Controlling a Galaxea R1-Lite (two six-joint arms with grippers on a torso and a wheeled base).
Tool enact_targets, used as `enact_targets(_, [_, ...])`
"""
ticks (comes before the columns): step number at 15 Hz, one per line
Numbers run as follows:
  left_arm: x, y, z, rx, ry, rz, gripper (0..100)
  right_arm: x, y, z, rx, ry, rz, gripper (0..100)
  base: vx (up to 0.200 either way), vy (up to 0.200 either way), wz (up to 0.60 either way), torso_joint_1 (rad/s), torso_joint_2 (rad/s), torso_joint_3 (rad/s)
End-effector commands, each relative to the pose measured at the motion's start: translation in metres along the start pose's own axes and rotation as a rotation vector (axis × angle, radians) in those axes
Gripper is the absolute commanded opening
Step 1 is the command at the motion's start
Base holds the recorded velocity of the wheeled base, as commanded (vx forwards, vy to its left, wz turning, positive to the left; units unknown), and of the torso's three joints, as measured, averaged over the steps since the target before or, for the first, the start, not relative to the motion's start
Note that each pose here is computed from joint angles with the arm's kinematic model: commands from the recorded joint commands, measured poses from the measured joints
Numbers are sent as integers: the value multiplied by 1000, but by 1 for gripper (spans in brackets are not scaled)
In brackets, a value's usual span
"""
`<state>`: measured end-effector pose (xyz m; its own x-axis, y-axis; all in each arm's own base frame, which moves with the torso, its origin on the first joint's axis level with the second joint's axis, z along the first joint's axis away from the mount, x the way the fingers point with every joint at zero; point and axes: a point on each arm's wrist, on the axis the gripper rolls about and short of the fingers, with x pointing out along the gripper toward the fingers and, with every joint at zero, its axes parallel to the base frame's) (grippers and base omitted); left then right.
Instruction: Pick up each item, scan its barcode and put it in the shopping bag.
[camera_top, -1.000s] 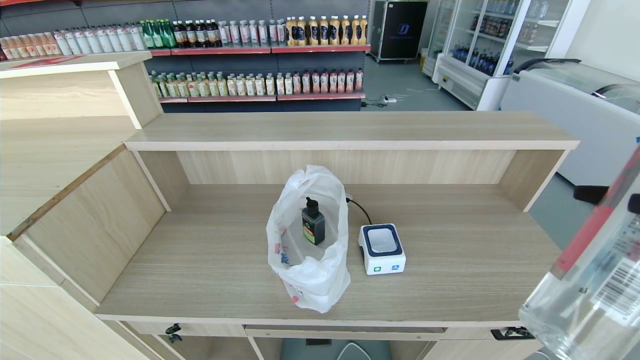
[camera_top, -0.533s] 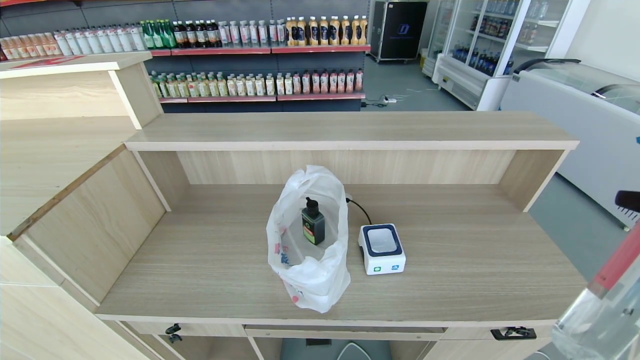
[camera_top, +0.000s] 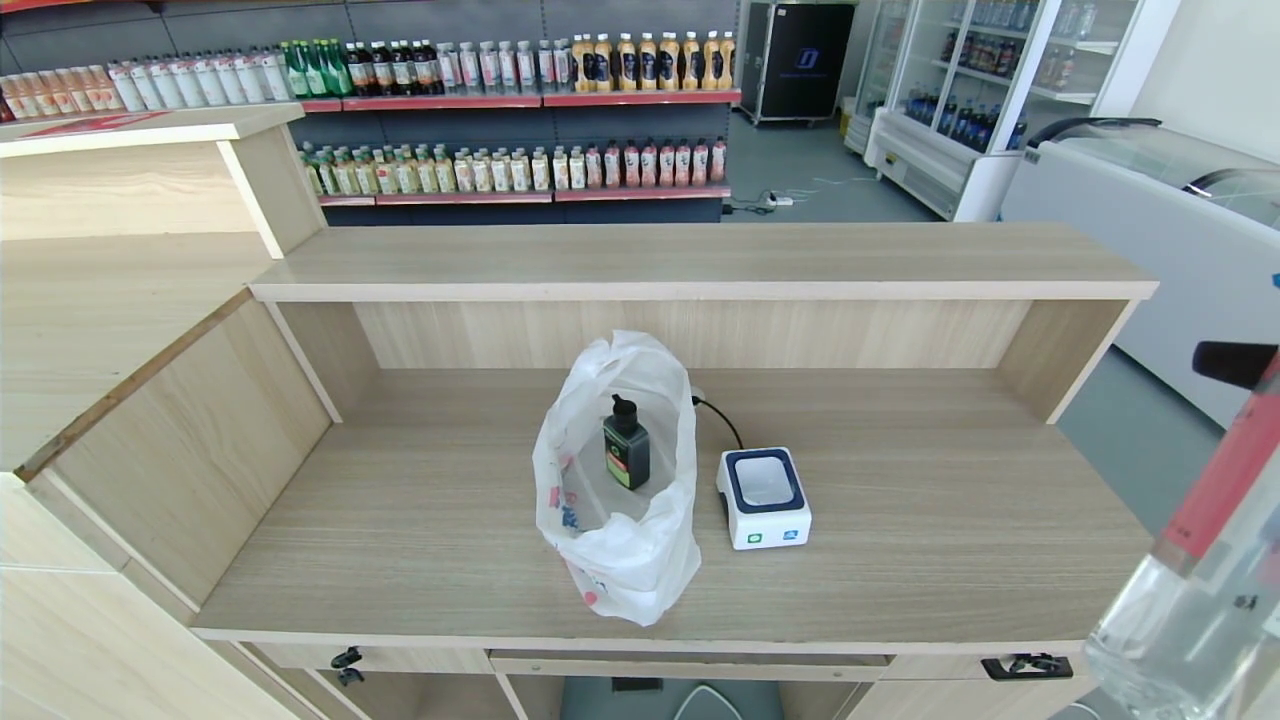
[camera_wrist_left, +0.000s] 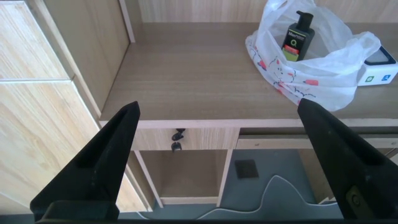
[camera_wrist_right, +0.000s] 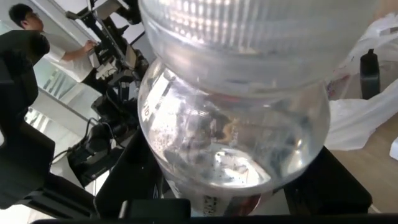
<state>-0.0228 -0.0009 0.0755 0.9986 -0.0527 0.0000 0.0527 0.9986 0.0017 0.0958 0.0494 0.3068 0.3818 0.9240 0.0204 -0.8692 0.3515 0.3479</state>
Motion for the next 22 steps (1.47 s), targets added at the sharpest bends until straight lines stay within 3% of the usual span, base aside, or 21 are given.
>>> enact_targets(1, [0,0,0,0,2,1,100,3,-2,1,4,11,20,0,0,0,0,0,0,0])
enact_targets(8, [0,0,0,0,2,1,100,3,9,8,-13,4,74,0,0,0,0,0,0,0])
enact_targets(22, [0,0,0,0,2,-1,100,-2,10,5,-34,-5,49,0,0,0,0,0,0,0])
